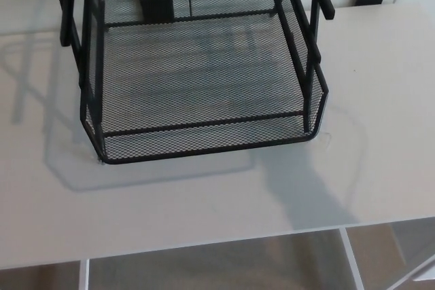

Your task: The robot walks towards a desk on which a file tray is kept in the middle and a stapler is kept to its right. The robot lifts the stapler using its right hand and places it on the file tray.

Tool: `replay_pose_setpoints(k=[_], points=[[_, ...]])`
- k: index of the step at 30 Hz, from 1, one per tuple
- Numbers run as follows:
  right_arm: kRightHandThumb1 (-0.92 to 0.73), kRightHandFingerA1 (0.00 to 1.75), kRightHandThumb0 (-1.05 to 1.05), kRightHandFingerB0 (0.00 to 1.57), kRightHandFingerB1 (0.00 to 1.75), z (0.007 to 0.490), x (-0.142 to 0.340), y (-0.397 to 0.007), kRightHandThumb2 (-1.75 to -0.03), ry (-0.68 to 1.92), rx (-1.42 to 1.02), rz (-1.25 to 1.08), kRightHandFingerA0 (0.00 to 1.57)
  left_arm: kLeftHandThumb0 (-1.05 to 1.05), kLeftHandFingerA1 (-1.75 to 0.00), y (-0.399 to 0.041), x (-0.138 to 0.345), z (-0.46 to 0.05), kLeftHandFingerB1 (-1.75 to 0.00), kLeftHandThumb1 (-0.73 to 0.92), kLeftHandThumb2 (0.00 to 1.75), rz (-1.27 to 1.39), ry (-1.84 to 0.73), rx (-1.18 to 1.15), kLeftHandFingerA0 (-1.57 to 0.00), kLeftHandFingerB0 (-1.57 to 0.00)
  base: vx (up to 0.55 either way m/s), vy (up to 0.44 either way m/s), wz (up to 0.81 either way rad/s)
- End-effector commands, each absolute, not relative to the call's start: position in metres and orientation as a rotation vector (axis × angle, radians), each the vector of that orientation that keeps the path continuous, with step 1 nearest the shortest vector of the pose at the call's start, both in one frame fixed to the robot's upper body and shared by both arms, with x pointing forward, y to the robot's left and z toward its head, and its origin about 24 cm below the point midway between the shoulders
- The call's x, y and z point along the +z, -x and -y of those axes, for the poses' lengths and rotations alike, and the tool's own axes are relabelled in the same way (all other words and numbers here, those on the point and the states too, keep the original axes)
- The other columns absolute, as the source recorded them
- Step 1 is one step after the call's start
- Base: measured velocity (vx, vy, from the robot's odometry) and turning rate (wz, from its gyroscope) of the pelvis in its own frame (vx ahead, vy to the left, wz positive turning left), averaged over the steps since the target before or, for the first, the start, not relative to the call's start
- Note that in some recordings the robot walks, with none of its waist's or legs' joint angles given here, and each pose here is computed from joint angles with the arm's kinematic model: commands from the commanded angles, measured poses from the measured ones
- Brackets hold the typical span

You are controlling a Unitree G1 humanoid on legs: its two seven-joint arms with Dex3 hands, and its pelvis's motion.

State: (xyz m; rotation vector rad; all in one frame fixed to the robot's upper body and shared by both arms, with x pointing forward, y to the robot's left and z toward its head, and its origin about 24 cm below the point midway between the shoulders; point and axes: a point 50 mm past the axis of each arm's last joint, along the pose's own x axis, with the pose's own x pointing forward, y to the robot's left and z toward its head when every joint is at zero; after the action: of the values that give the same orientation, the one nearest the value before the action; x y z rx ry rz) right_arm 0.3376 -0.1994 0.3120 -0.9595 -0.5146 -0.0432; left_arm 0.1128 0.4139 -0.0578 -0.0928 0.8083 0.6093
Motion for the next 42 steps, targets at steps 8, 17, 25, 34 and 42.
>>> replay_pose_setpoints(k=[8,17,25,34,42], points=[[-0.57,1.75,-0.25,0.75,1.44,0.131,0.294,-0.339,-1.11,1.07,0.155,0.431,0.85,-1.05,-1.7,-0.116,-0.053,-0.417,-1.52,0.84,0.89,-0.774,0.044,0.6,-0.48,-0.3,0.0,0.0,0.0],[-0.64,1.75,-0.29,0.63,1.67,0.113,0.239,-0.354,-0.92,1.253,0.232,0.255,0.84,-1.05,-1.69,-0.12,-0.053,-0.415,-1.66,0.8,0.89,-0.763,0.055,0.59,-0.4,-0.03,0.0,0.0,0.0],[-0.83,1.75,-0.4,0.57,1.62,0.101,0.212,-0.367,-0.64,1.314,0.237,0.16,0.85,-1.05,-1.71,-0.122,-0.055,-0.413,-1.49,0.83,0.87,-0.775,0.053,0.582,-0.47,-0.24,0.0,0.0,0.0],[-0.74,1.61,-0.29,0.73,0.62,0.08,0.178,-0.37,-0.78,1.37,0.264,0.131,0.81,-1.05,-1.7,-0.119,-0.058,-0.41,-1.54,0.83,0.87,-0.785,0.028,0.56,-0.48,-0.31,0.0,0.0,0.0],[-0.87,1.63,-0.42,0.66,1.25,0.055,0.18,-0.371,-0.67,1.507,0.306,0.219,0.83,-1.05,-1.67,-0.122,-0.059,-0.408,-1.35,0.85,0.76,-0.776,0.061,0.577,-0.37,-0.12,0.0,0.0,0.0]])
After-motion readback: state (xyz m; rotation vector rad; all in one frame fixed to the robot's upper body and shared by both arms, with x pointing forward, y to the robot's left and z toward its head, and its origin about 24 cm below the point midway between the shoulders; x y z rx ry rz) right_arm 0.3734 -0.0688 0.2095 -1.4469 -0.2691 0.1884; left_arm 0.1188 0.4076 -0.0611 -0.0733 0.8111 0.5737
